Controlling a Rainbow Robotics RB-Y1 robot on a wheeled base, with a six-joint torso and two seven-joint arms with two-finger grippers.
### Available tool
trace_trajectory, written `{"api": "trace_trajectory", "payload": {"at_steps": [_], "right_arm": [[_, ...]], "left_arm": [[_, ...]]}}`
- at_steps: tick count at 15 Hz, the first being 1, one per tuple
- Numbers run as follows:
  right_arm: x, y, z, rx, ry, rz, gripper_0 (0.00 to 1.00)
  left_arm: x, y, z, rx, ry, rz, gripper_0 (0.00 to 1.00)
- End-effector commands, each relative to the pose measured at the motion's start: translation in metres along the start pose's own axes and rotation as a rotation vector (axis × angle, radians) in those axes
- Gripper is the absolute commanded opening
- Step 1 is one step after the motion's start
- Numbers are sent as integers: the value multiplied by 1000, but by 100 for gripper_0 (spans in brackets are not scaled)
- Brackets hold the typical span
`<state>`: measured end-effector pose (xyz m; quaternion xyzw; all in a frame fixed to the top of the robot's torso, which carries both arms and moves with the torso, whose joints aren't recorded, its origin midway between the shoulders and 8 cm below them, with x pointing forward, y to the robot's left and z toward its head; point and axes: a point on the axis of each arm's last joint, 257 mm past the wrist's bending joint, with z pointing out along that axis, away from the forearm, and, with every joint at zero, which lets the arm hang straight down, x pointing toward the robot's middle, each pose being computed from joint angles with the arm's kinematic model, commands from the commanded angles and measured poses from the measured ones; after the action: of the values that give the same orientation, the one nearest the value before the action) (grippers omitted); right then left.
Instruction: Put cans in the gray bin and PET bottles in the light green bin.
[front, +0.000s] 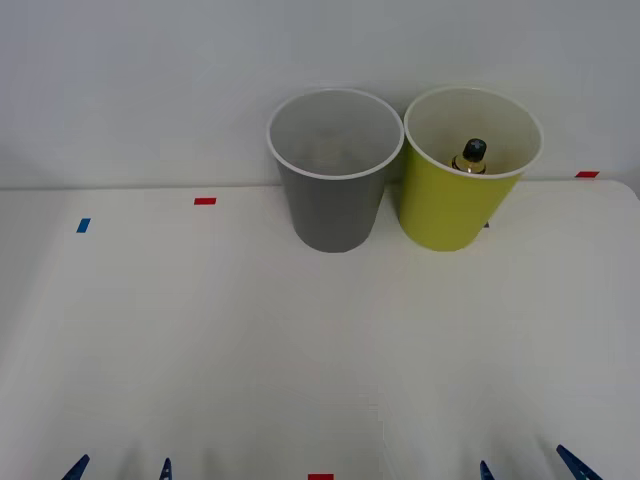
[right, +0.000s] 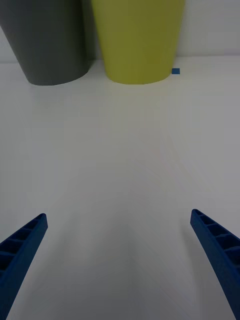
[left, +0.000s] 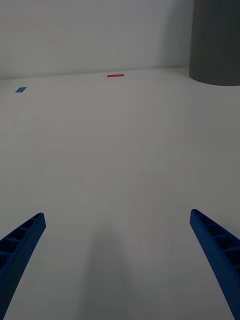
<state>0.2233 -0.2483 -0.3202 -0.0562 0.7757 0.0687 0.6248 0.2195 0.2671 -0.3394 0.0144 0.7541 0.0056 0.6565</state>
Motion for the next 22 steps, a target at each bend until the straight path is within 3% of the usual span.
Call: {"api": "trace_trajectory", "payload": {"at_steps": [1,22], "right_arm": [[0,0,0,0,0,0,100],[0,0,0,0,0,0,100]], "left_arm": [[0,0,0,0,0,0,100],[0,0,0,0,0,0,100]]}}
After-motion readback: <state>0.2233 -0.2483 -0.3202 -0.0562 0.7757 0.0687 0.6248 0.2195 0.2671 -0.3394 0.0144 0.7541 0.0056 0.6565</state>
